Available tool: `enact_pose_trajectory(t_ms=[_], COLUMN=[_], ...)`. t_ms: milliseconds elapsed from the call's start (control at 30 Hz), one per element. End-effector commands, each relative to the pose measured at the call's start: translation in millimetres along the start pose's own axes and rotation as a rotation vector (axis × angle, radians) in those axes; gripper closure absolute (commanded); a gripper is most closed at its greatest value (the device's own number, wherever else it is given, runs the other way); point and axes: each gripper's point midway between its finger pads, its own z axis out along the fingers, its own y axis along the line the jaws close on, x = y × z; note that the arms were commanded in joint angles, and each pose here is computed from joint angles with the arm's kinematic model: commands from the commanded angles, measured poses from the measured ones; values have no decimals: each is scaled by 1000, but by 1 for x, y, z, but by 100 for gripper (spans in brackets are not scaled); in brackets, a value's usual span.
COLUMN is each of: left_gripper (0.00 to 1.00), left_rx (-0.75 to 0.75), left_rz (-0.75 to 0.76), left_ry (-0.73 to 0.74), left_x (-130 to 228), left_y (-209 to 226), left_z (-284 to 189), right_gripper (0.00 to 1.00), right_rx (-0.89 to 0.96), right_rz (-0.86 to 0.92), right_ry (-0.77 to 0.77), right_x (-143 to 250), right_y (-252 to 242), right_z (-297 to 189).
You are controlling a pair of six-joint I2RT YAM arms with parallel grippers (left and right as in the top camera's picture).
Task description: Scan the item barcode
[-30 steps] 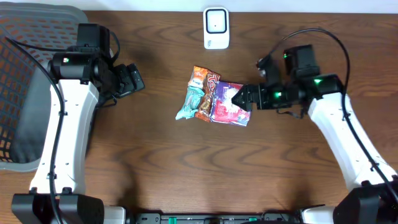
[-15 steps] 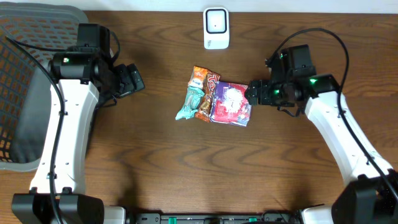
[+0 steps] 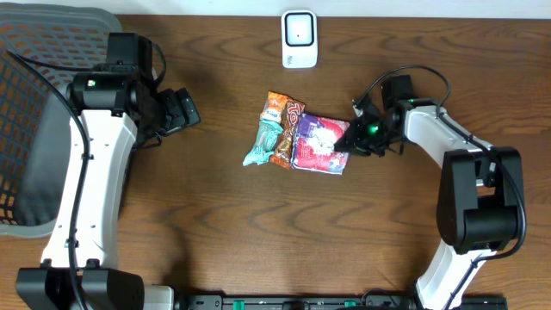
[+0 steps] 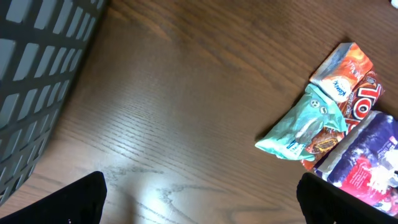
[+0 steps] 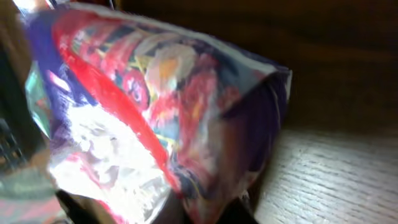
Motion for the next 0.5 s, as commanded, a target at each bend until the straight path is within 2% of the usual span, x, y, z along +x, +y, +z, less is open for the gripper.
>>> enact_pose_trajectory(t_ms=[0,67,100,133,167,200,367,400,433,467], left_gripper=[2,2,2,2,2,2,2,2,2,2], left_rx=[-7,-7,-7,-7,-7,-7,-7,-7,-7,-7], left_rz=[-2,-2,-2,-2,-2,-2,-2,-2,-2,-2], left_ry=[-10,-10,-10,-10,-10,-10,-10,-10,-10,-10], left_x=[-1,-1,-1,-1,-1,-1,-1,-1,-1,-1], left_y=[3,3,3,3,3,3,3,3,3,3], left_z=[-3,-3,-3,-3,-3,-3,-3,-3,-3,-3], right_gripper=[99,99,99,99,99,99,99,98,91,79], right_rx=[208,532,854,1039,1199,1264,1257,1242,1180,1078], right_rz=[-66,-79,-49,-9,-8,-8,-94,-122,-163,-224], right_ry=[-142,-254,-362,-413,-427,-423,-313,-286,-270,-266], right_x=[-31,-42,-45,-42,-39,-37,-45,-44,-44,-45], right_y=[3,-12,-32,-46,-57,-63,-69,-63,-49,-24], right_z=[-58,-118,-170,-195,-216,-223,-186,-167,-144,-112])
